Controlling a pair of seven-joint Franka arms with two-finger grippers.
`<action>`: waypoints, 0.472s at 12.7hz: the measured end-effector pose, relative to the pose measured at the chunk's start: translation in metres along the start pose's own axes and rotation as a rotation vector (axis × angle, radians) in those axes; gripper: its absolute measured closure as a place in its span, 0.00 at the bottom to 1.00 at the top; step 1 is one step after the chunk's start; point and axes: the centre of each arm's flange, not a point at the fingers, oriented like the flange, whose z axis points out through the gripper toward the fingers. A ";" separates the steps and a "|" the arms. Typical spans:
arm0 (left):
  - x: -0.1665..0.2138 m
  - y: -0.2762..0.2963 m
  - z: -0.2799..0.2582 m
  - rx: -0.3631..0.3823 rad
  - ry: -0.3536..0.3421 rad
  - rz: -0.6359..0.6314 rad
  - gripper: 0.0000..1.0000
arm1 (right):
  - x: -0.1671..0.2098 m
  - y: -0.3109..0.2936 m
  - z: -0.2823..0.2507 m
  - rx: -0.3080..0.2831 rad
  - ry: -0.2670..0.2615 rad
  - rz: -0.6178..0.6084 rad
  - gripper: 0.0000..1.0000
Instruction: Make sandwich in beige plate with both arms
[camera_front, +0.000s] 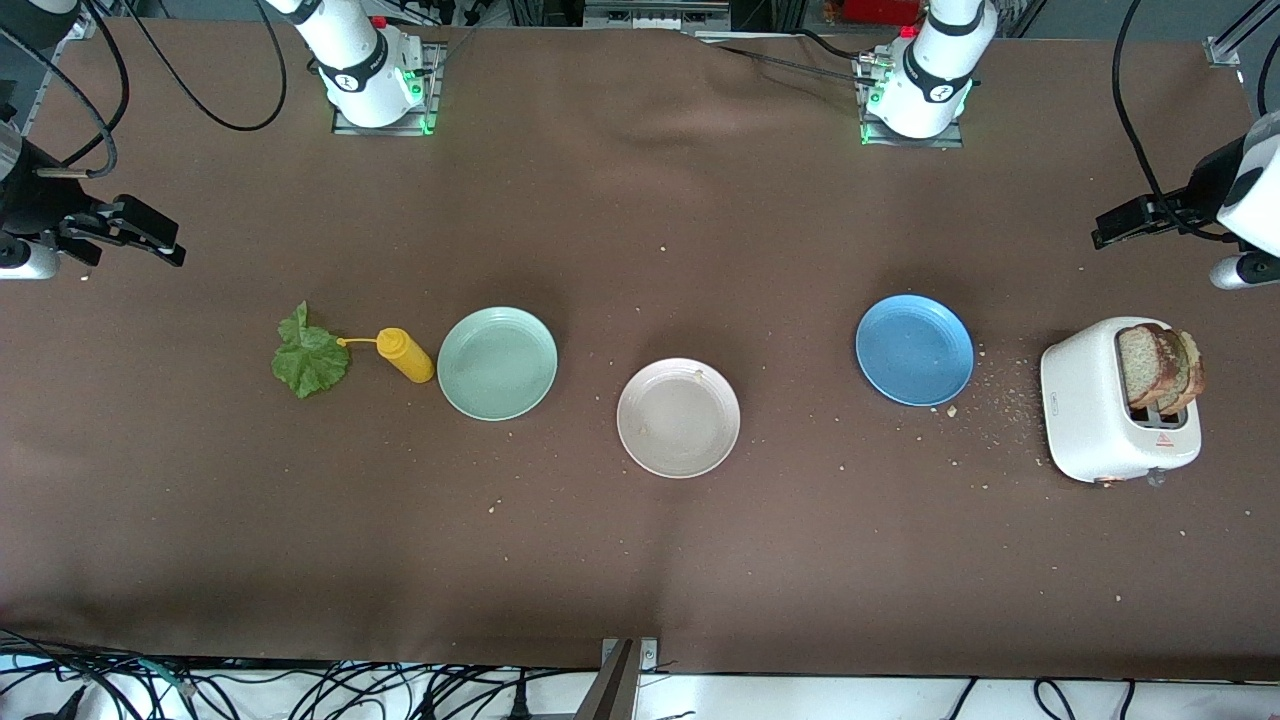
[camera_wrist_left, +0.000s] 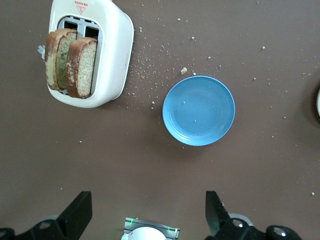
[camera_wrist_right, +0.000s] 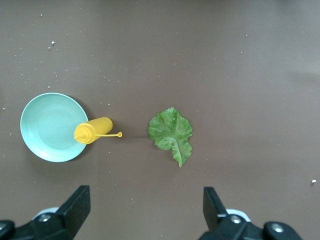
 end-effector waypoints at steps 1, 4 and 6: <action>0.000 0.000 0.000 0.000 -0.001 0.000 0.00 | 0.000 0.000 0.000 0.000 0.000 0.000 0.00; 0.000 0.000 0.000 0.001 -0.004 0.000 0.00 | 0.000 0.000 0.000 0.000 0.000 0.000 0.00; 0.000 0.000 0.001 0.001 -0.005 0.000 0.00 | 0.000 0.000 0.000 0.000 0.000 0.000 0.00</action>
